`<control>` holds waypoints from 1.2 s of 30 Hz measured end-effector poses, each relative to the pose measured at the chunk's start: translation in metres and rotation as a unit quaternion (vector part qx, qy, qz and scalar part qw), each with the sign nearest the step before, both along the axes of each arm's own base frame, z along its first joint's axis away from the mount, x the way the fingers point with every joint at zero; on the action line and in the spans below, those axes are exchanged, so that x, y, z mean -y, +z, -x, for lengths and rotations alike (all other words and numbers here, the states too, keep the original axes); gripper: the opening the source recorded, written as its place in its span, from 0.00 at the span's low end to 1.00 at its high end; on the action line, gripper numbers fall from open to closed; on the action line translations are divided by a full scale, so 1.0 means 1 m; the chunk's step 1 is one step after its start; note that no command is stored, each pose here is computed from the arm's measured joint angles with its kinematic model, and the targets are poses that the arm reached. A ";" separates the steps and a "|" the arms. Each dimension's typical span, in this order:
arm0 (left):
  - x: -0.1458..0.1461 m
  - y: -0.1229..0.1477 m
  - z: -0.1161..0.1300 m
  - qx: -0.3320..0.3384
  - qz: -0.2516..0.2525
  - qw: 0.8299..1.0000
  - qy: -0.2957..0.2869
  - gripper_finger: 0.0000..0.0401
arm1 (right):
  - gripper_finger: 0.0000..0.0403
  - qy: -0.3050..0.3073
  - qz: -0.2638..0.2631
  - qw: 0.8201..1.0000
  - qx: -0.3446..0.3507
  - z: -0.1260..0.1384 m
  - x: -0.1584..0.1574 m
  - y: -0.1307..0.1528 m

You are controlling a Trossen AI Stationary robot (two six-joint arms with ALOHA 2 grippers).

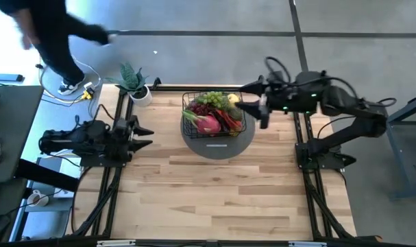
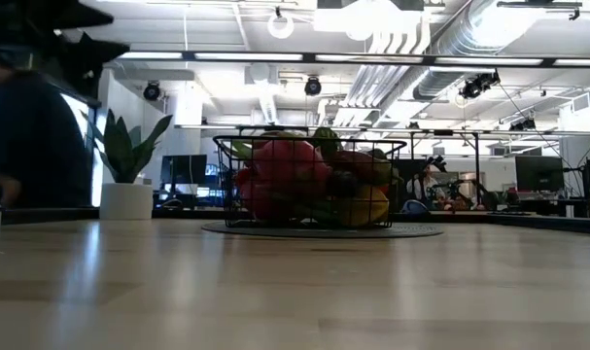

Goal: Build produce basket
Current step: Return to Home Position

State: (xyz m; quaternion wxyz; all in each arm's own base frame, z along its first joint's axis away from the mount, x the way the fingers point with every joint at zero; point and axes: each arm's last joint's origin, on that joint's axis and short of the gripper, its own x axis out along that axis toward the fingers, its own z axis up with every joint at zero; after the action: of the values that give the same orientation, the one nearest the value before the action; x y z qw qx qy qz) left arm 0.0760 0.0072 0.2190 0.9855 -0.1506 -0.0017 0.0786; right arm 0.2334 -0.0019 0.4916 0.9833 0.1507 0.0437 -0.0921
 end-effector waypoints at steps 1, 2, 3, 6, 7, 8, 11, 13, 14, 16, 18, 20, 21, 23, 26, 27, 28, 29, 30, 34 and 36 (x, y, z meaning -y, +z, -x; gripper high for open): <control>0.000 -0.004 -0.003 0.009 0.000 1.000 -0.004 0.48 | 0.71 0.001 0.008 1.000 0.003 0.006 0.000 0.003; 0.000 -0.010 -0.006 0.008 0.003 1.000 -0.010 0.48 | 0.71 0.003 0.016 1.000 0.007 0.012 0.000 0.005; 0.000 -0.017 -0.009 0.005 0.005 1.000 -0.016 0.48 | 0.71 0.005 0.024 1.000 0.008 0.018 -0.001 0.007; 0.001 -0.029 -0.015 0.027 0.010 0.999 -0.024 0.46 | 0.71 0.002 0.043 0.999 -0.002 0.037 -0.002 0.010; 0.000 -0.034 -0.016 0.029 0.014 0.999 -0.024 0.45 | 0.71 0.002 0.045 0.999 -0.007 0.042 -0.003 0.010; 0.000 -0.039 -0.018 0.027 0.017 0.999 -0.025 0.44 | 0.71 0.000 0.048 0.999 -0.008 0.049 -0.004 0.008; 0.000 -0.049 -0.021 0.031 0.023 0.999 -0.024 0.42 | 0.71 -0.002 0.057 0.998 -0.012 0.066 -0.006 -0.003; 0.000 -0.050 -0.021 0.024 0.024 0.999 -0.017 0.41 | 0.71 -0.005 0.055 0.998 -0.010 0.080 -0.006 -0.015; 0.000 -0.051 -0.022 0.023 0.024 0.999 -0.016 0.40 | 0.71 -0.009 0.049 0.999 -0.004 0.086 -0.006 -0.021; 0.000 -0.051 -0.022 0.021 0.025 0.999 -0.017 0.39 | 0.71 -0.011 0.044 0.999 0.016 0.100 -0.005 -0.034; 0.000 -0.051 -0.022 0.021 0.025 0.999 -0.017 0.39 | 0.71 -0.012 0.045 0.998 0.031 0.111 -0.004 -0.049; 0.000 -0.051 -0.022 0.021 0.025 0.999 -0.017 0.38 | 0.71 -0.013 0.045 0.998 0.042 0.121 -0.003 -0.066; 0.000 -0.051 -0.022 0.021 0.025 0.999 -0.016 0.38 | 0.71 -0.013 0.048 0.998 0.046 0.125 -0.003 -0.076; 0.000 -0.051 -0.022 0.021 0.025 0.999 -0.016 0.38 | 0.71 -0.015 0.056 0.997 0.052 0.131 -0.002 -0.093; -0.001 -0.051 -0.022 0.020 0.021 1.000 -0.012 0.38 | 0.71 -0.015 0.057 0.997 0.048 0.139 -0.001 -0.122; -0.001 -0.051 -0.022 0.020 0.017 1.000 -0.010 0.38 | 0.71 -0.014 0.057 0.997 0.045 0.141 -0.001 -0.131; -0.001 -0.051 -0.022 0.019 0.013 1.000 -0.009 0.38 | 0.71 -0.014 0.058 0.997 0.041 0.143 -0.001 -0.140; -0.001 -0.051 -0.022 0.019 0.012 1.000 -0.009 0.38 | 0.71 -0.014 0.061 0.997 0.038 0.144 -0.001 -0.149; -0.001 -0.051 -0.022 0.019 0.012 1.000 -0.009 0.38 | 0.71 -0.014 0.063 0.997 0.036 0.145 -0.001 -0.158; -0.001 -0.051 -0.022 0.019 0.012 1.000 -0.009 0.38 | 0.71 -0.013 0.071 0.997 0.026 0.146 -0.001 -0.195; -0.001 -0.051 -0.022 0.019 0.012 1.000 -0.008 0.38 | 0.71 -0.014 0.079 0.997 0.024 0.146 -0.001 -0.213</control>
State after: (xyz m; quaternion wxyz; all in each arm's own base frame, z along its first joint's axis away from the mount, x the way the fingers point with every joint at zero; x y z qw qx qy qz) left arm 0.0977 0.0081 0.1681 0.9841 -0.1634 -0.0184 0.0675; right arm 0.0872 -0.0013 0.2787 0.9915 0.0754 0.0110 -0.1052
